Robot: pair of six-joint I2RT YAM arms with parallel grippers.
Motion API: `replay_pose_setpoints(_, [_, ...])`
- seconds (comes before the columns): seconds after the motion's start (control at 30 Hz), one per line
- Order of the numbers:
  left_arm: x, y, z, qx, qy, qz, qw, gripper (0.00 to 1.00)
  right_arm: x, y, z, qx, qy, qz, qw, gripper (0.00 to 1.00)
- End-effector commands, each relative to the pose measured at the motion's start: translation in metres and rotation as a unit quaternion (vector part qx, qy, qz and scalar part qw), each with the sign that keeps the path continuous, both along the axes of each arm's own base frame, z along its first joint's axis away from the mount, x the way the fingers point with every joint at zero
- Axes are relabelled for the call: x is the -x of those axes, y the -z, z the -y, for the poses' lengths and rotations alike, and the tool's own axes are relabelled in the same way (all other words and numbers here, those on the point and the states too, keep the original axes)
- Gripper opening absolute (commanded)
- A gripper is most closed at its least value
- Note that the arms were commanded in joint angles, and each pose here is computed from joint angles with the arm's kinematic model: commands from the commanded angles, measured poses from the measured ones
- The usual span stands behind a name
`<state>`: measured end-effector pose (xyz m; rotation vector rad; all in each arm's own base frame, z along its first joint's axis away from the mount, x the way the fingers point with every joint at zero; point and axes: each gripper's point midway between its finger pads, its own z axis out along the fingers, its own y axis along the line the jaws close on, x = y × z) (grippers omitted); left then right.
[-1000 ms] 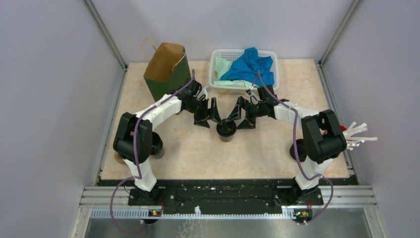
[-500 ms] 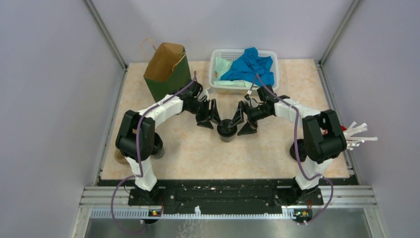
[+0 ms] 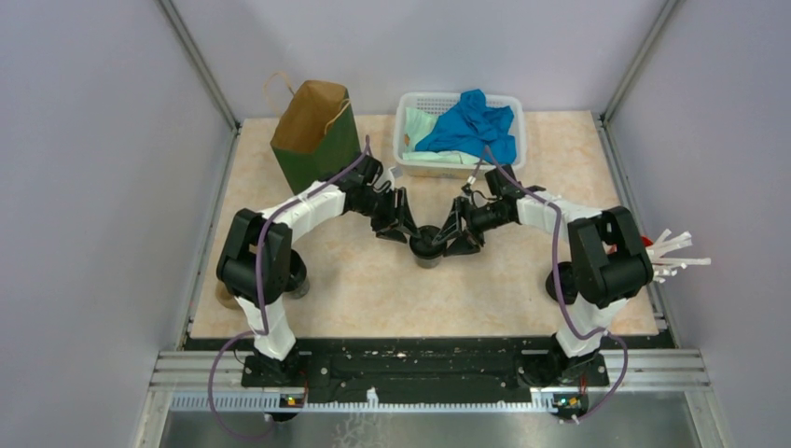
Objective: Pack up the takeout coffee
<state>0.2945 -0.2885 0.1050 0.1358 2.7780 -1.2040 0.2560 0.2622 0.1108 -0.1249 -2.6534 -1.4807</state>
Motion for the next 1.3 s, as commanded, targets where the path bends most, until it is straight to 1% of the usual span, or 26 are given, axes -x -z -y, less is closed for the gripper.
replay_pose_setpoints(0.0, [0.016,0.047,-0.016,-0.092,-0.010,-0.013,0.996,0.54,-0.006,0.010,-0.005,-0.005,0.021,0.004,1.000,0.49])
replay_pose_setpoints(0.1, [0.023,0.054,-0.019,-0.102,-0.016,-0.015,0.995,0.52,-0.008,0.026,-0.003,0.005,0.048,-0.001,0.999,0.48])
replay_pose_setpoints(0.17, [0.028,0.062,-0.023,-0.107,-0.021,-0.019,0.994,0.51,-0.010,0.036,-0.002,0.002,0.059,0.012,0.998,0.48])
replay_pose_setpoints(0.33, [0.041,0.080,-0.032,-0.117,-0.023,-0.035,0.992,0.52,0.000,0.088,0.012,0.021,0.075,0.015,0.997,0.48])
replay_pose_setpoints(0.5, [0.034,0.094,-0.038,-0.120,-0.030,-0.041,0.991,0.52,-0.005,0.133,0.028,0.025,0.106,-0.018,0.994,0.49])
replay_pose_setpoints(0.6, [0.026,0.099,-0.041,-0.132,-0.029,-0.038,0.990,0.52,-0.011,0.148,0.043,0.066,0.119,-0.040,0.990,0.49])
replay_pose_setpoints(0.67, [0.027,0.110,-0.048,-0.152,-0.030,-0.044,0.987,0.52,-0.012,0.157,0.053,0.101,0.126,-0.048,0.986,0.49])
replay_pose_setpoints(0.7, [0.030,0.115,-0.051,-0.157,-0.028,-0.052,0.986,0.52,-0.012,0.159,0.054,0.107,0.126,-0.050,0.985,0.49])
replay_pose_setpoints(0.77, [0.034,0.118,-0.051,-0.153,-0.024,-0.056,0.986,0.52,-0.012,0.149,0.048,0.082,0.112,-0.045,0.989,0.48])
replay_pose_setpoints(0.83, [0.032,0.110,-0.050,-0.146,-0.024,-0.047,0.988,0.52,-0.016,0.121,0.042,0.056,0.099,-0.015,0.993,0.52])
replay_pose_setpoints(0.97, [0.022,0.078,-0.044,-0.134,-0.013,-0.015,0.991,0.53,-0.026,0.047,0.033,0.032,0.059,0.057,0.996,0.70])
replay_pose_setpoints(1.03, [0.016,0.061,-0.039,-0.123,-0.007,0.001,0.992,0.55,-0.032,0.015,0.030,0.017,0.045,0.088,0.995,0.76])
replay_pose_setpoints(1.13, [0.013,0.046,-0.028,-0.097,0.005,0.005,0.995,0.59,-0.031,-0.002,0.028,0.007,0.028,0.093,0.995,0.77])
replay_pose_setpoints(1.27, [0.007,0.027,-0.015,-0.065,0.010,0.012,0.998,0.69,-0.033,-0.010,0.023,-0.007,0.020,0.100,0.995,0.78])
